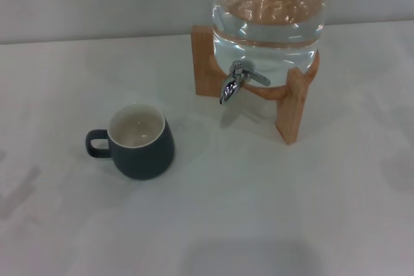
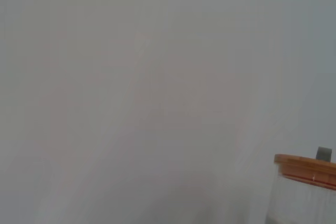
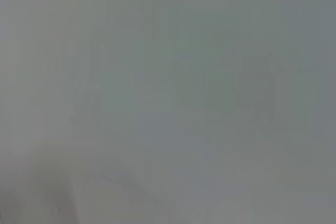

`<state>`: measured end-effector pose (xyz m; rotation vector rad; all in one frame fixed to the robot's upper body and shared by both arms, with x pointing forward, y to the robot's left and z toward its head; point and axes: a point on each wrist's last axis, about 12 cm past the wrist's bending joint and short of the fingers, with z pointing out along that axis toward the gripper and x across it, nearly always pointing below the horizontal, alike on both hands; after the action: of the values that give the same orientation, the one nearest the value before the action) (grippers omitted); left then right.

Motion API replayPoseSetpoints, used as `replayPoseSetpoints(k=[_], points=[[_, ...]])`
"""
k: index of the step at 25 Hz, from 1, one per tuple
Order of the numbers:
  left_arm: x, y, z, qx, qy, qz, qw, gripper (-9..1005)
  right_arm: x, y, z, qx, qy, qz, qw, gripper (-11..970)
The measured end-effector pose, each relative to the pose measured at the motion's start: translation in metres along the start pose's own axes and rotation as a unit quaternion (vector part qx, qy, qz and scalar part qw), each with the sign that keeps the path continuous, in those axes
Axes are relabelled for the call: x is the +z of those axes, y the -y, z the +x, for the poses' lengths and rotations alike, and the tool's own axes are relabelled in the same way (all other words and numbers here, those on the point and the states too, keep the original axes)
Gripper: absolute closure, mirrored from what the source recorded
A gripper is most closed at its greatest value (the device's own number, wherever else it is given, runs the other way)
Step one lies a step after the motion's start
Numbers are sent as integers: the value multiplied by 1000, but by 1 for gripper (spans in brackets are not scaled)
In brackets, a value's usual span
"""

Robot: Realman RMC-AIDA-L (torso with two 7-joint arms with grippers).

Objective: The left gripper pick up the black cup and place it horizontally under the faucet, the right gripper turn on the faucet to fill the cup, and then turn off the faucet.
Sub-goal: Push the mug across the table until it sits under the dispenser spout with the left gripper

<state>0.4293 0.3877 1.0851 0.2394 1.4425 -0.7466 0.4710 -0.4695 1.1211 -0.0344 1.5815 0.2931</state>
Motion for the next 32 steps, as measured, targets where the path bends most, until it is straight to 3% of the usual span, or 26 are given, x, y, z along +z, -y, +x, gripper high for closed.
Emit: replayPoseSetpoints(k=[14,20,32], points=[[2,-2,1,-1,-8,-3,1000,106,0,0,0,0,0,0,1000,114],[12,-5,14,-7,-37,-14,999,107,1,0,0,0,0,-1,1000,114],[30,-10,38,61,-101,-25,993,106,1,0,0,0,1,-1,1000,113]])
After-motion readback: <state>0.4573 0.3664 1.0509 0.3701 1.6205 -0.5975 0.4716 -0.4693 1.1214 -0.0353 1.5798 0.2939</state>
